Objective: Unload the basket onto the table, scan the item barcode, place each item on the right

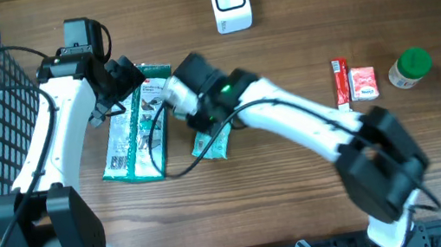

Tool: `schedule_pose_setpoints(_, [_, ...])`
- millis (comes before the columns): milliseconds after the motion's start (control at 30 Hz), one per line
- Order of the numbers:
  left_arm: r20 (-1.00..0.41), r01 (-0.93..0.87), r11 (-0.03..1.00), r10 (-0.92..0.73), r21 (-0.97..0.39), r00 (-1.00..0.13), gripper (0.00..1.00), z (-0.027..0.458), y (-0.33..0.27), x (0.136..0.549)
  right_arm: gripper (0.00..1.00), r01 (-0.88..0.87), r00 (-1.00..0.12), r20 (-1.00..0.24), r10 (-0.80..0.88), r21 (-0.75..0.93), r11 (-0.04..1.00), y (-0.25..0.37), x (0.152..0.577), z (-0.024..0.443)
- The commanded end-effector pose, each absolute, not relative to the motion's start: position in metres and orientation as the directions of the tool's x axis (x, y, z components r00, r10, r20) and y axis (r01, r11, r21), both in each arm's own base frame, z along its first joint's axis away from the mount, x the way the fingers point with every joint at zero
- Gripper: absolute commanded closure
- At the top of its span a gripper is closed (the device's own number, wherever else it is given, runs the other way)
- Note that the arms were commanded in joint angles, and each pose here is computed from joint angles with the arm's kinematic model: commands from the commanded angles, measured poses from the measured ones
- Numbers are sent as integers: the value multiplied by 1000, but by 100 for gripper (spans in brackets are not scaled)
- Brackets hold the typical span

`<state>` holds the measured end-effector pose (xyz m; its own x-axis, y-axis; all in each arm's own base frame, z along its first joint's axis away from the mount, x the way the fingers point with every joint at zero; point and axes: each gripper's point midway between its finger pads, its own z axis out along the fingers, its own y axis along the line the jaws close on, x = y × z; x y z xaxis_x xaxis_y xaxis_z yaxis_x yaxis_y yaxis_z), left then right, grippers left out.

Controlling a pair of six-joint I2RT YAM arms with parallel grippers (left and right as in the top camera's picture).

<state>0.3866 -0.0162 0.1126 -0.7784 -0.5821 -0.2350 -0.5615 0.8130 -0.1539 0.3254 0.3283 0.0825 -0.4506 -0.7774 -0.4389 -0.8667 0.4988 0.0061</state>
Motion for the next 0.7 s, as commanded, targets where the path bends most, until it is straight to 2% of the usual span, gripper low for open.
schedule_pose_setpoints(0, [-231, -569, 808, -590, -155, -774, 0, 112, -16, 386, 94, -713, -692, -432, -578, 288, 639, 292, 337, 113])
schedule_pose_setpoints(100, [-231, -569, 808, -590, -155, -774, 0, 112, -16, 386, 94, -570, -820, -324, -471, 525, 632, 256, 330, 104])
schedule_pose_setpoints(200, [-231, -569, 808, -590, -155, -774, 0, 112, -16, 386, 94, -421, -903, -235, -359, 647, 635, 220, 332, 81])
schedule_pose_setpoints(233, [-231, -569, 808, -590, -155, -774, 0, 112, -16, 386, 96, -376, -922, -216, -323, 701, 605, 214, 329, 78])
schedule_pose_setpoints(267, [-231, -569, 808, -590, -155, -774, 0, 112, -16, 386, 96, -340, -935, -209, -288, 763, 549, 212, 327, 82])
schedule_pose_setpoints(333, [-231, -569, 808, -590, -155, -774, 0, 112, -16, 386, 96, -270, -957, -205, -208, 892, 363, 212, 324, 109])
schedule_pose_setpoints(467, [-231, -569, 808, -590, -155, -774, 0, 112, -16, 386, 87, -220, -967, -220, -127, 975, -17, 215, 323, 177])
schedule_pose_setpoints(500, [-231, -569, 808, -590, -155, -774, 0, 112, -16, 386, 87, -180, -974, -189, -126, 981, -77, 217, 321, 188])
schedule_pose_setpoints(667, [-231, -569, 808, -590, -155, -774, 0, 112, -16, 386, 90, -146, -975, -157, -156, 986, -78, 224, 307, 205])
